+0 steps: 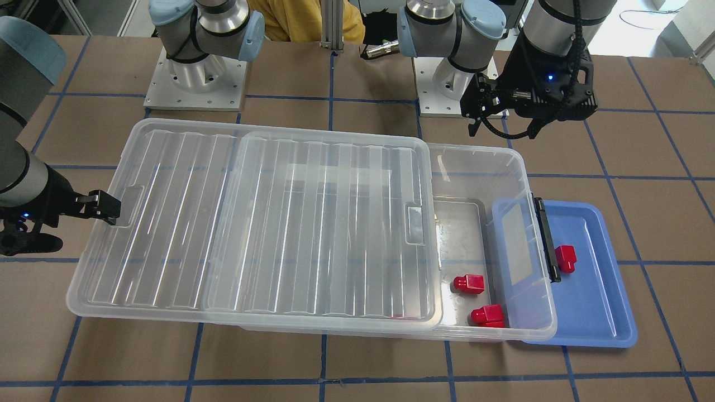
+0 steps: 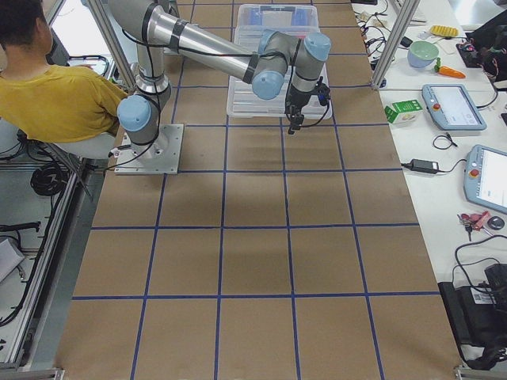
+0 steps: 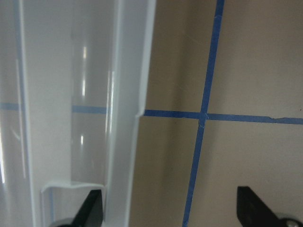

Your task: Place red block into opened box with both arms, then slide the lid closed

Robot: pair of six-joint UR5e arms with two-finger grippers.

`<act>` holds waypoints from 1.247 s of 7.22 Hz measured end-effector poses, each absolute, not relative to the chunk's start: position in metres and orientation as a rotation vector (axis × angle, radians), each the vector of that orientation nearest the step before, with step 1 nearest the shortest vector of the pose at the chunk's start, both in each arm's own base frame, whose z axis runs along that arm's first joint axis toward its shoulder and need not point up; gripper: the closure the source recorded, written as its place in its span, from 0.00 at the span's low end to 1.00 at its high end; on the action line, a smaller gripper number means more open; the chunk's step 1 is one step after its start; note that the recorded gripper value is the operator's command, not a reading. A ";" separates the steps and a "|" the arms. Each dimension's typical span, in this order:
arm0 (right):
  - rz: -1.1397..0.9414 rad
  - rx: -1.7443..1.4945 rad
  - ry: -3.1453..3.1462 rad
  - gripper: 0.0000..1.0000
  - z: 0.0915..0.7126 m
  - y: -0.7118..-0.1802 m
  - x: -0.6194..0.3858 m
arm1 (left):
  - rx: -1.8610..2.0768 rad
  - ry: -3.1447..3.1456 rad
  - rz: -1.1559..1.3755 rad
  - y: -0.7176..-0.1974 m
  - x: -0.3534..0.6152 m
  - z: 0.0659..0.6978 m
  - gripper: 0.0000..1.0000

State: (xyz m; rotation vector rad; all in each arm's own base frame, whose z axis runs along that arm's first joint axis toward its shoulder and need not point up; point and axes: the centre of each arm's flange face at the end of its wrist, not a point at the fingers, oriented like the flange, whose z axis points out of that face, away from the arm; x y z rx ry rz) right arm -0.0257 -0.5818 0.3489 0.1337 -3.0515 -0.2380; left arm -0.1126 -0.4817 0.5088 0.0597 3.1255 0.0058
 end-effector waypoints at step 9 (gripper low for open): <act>-0.129 0.085 -3.072 0.00 0.404 -0.559 -0.011 | 0.125 3.184 0.141 -0.500 0.092 0.454 0.00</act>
